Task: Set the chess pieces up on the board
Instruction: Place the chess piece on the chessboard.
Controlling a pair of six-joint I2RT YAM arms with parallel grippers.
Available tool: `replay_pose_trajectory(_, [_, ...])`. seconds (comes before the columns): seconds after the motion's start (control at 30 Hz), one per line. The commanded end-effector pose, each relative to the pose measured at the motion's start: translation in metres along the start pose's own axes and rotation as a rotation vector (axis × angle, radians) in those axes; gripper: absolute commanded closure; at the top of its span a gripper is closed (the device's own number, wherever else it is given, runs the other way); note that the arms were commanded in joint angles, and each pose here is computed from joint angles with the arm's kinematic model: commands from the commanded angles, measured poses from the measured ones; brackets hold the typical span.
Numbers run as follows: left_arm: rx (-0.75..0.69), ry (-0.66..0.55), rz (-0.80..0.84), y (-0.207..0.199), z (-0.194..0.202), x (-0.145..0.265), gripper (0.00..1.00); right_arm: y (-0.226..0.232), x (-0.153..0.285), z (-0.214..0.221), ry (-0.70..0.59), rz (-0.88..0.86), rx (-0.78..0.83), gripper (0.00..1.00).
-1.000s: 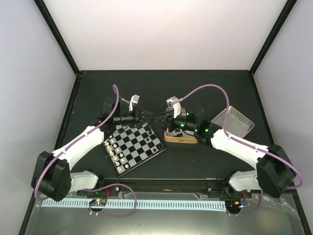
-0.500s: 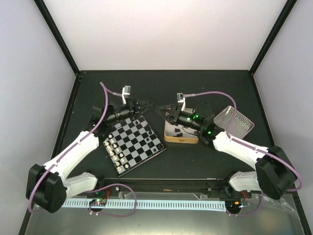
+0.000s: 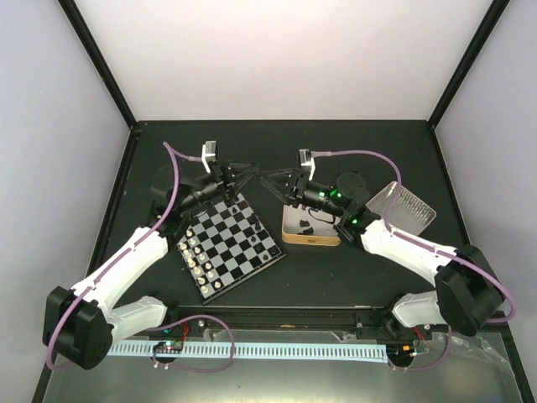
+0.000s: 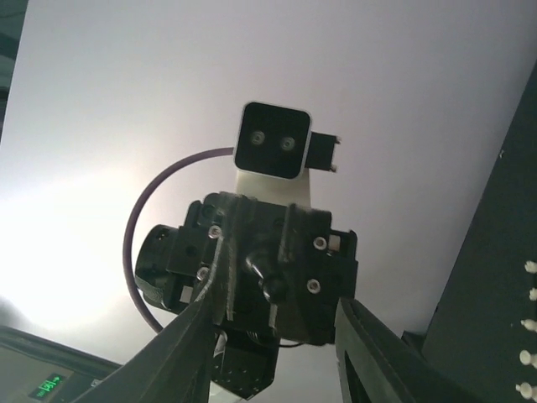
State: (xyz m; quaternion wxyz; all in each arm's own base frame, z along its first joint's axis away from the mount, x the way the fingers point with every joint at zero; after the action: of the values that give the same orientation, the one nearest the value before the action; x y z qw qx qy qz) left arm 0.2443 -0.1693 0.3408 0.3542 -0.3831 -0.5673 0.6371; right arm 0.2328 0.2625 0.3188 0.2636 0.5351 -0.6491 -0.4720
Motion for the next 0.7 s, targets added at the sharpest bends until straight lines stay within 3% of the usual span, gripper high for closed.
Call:
replay_pose_trajectory(0.0, [0.015, 0.012, 0.066, -0.015, 0.005, 0.001, 0.91, 0.013, -0.009, -0.01, -0.012, -0.023, 0.017, 0.62])
replay_pose_trajectory(0.67, [0.039, 0.001, 0.076, -0.01, 0.005, 0.002, 0.9, 0.011, -0.021, -0.015, 0.015, -0.028, -0.014, 0.84])
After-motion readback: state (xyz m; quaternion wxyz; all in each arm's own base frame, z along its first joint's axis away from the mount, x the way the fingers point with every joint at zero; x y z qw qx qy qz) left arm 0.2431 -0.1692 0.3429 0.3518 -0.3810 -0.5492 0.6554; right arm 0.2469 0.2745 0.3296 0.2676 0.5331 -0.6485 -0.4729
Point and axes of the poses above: each gripper's point midway between its finger pads, its own x axis back along the fingers, its own y axis along the line the jaws close on, z = x × y, the point moved 8 cm from there along x, back along the fingers, and after that the axes turned 9 degrees about x, right-handed, at the moved point
